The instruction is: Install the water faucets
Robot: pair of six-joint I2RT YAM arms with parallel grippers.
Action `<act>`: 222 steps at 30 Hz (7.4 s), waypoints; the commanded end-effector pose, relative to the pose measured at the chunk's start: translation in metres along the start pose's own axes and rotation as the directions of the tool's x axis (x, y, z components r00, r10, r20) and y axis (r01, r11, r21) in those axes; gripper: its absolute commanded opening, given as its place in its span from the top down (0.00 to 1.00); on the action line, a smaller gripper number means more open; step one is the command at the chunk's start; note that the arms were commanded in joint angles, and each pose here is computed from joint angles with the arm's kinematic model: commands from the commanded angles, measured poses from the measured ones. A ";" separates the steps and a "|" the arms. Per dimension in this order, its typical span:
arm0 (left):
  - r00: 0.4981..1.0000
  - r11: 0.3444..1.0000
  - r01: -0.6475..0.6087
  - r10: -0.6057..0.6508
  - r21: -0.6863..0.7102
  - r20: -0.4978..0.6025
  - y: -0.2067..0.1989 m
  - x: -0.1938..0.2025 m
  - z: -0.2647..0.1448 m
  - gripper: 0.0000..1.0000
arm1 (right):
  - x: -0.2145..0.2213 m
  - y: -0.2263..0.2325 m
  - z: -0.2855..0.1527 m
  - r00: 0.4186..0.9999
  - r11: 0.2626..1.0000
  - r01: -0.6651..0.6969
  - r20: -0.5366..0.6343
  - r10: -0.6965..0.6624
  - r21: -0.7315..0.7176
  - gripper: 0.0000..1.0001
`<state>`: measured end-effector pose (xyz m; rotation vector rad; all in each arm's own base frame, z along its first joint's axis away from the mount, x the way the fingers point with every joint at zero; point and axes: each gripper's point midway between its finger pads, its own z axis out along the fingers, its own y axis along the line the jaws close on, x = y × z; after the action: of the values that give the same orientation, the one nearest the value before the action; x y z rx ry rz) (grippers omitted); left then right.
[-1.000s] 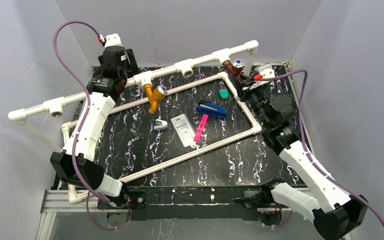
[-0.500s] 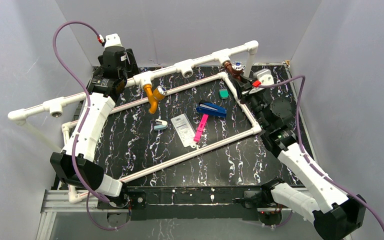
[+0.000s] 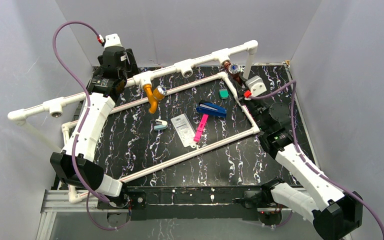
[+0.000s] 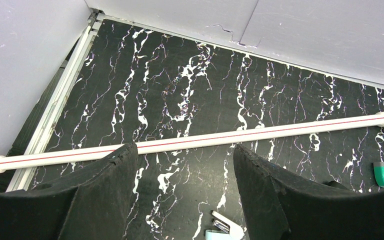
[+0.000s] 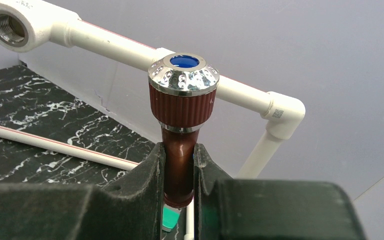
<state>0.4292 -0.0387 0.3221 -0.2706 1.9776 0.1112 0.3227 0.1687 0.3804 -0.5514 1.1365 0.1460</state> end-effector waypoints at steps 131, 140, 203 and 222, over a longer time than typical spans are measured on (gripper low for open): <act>0.973 0.996 -0.084 0.088 0.031 -0.213 0.008 0.065 -0.024 0.32 | -0.013 -0.028 0.056 0.427 0.377 -0.891 0.187 0.885 0.253 0.70; 0.973 0.996 -0.084 0.090 0.034 -0.213 0.007 0.065 -0.024 0.32 | -0.013 -0.029 0.064 0.447 0.398 -0.883 0.191 0.874 0.249 0.62; 0.971 0.995 -0.088 0.095 0.042 -0.220 0.007 0.068 -0.025 0.32 | -0.003 -0.032 0.048 -0.414 -0.479 -0.867 0.336 0.846 0.138 0.71; 0.971 0.996 -0.084 0.091 0.041 -0.222 0.006 0.068 -0.023 0.32 | -0.007 -0.034 0.038 -0.371 -0.437 -0.888 0.341 0.864 0.143 0.68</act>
<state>0.4202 -0.0394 0.3315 -0.2800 1.9467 0.0614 0.3675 0.1813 0.3731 1.1521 1.3648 1.5088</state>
